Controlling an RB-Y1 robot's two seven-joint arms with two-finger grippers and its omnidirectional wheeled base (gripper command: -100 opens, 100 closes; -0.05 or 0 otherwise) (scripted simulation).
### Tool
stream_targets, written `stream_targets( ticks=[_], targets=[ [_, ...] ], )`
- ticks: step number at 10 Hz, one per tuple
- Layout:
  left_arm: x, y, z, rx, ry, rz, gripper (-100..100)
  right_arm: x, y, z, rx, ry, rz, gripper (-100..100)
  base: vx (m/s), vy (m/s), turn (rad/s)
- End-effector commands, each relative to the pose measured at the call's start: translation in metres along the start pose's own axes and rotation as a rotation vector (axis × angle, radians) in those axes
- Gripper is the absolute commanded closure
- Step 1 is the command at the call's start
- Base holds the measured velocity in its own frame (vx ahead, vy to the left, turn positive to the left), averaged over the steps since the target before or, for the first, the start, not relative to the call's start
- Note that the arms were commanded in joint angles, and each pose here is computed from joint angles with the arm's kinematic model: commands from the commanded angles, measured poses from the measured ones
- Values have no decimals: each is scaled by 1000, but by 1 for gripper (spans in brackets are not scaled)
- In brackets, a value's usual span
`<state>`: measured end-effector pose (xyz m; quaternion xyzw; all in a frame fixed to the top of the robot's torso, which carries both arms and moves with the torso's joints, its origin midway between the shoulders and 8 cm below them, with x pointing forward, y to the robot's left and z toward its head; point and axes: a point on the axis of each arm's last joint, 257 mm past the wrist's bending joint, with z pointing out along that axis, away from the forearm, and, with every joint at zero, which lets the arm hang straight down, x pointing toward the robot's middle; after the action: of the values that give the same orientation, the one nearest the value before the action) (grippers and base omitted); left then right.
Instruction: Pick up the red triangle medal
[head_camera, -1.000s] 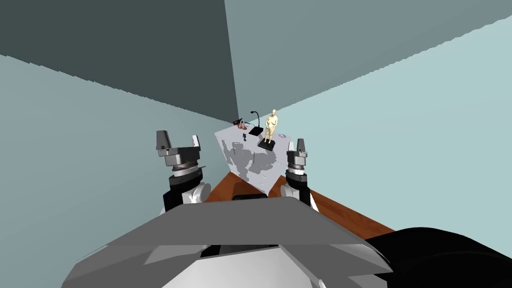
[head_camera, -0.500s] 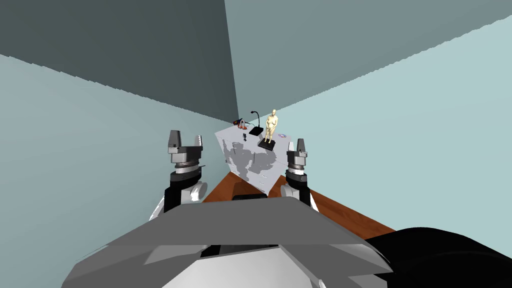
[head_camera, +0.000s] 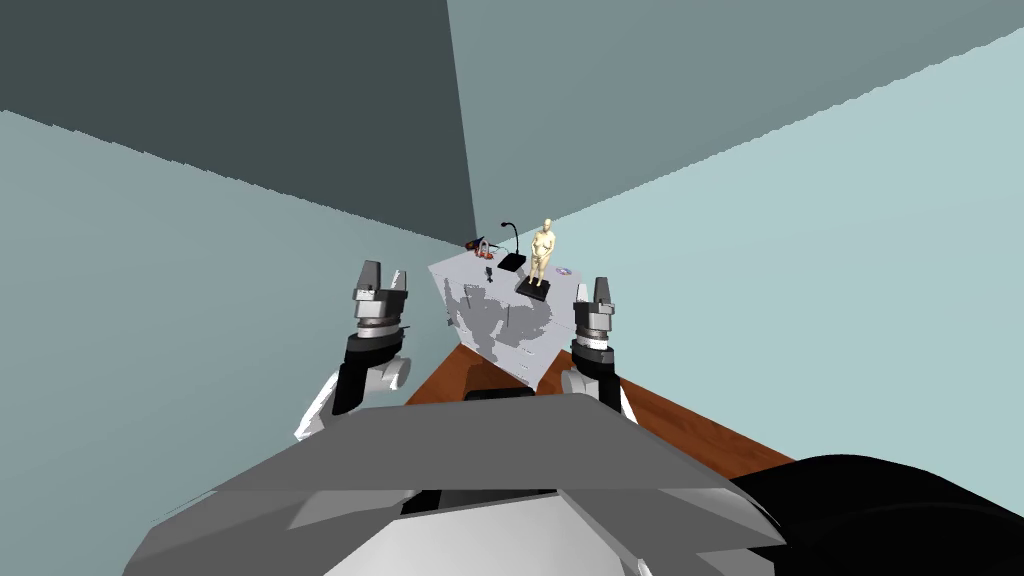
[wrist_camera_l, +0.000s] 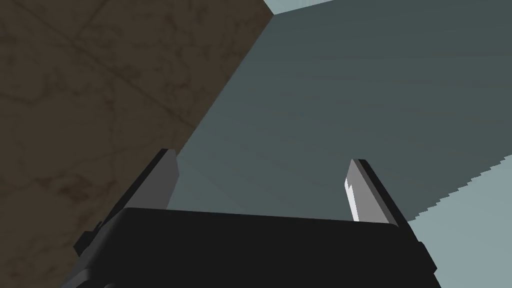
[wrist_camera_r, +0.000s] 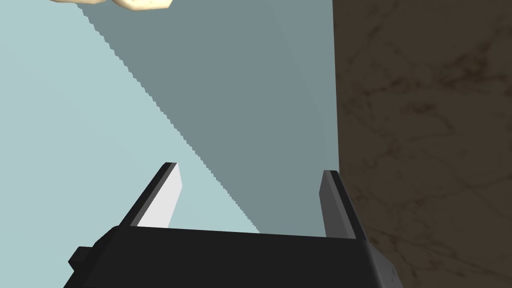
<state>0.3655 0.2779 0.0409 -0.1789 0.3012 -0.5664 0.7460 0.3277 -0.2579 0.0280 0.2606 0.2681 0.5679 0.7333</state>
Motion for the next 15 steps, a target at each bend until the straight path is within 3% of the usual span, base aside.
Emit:
stream_targets(
  ticks=[1, 8, 9, 12, 15],
  targets=[
    [-1, 11, 2, -11, 18, 55, -100, 0, 0, 0, 0, 0, 0, 0, 2, 9, -32],
    [-7, 54, 11, -56, 80, 254, -100, 0, 0, 0, 0, 0, 0, 0, 10, 8, -51],
    [-7, 66, 12, -71, 101, 300, -100, 0, 0, 0, 0, 0, 0, 0, 24, 2, -138],
    [-5, 83, 12, -95, 138, 362, -100, 0, 0, 0, 0, 0, 0, 0, 28, 0, -128],
    [6, 114, 8, -149, 213, 453, -100, 0, 0, 0, 0, 0, 0, 0, 44, -12, -275]
  ],
)
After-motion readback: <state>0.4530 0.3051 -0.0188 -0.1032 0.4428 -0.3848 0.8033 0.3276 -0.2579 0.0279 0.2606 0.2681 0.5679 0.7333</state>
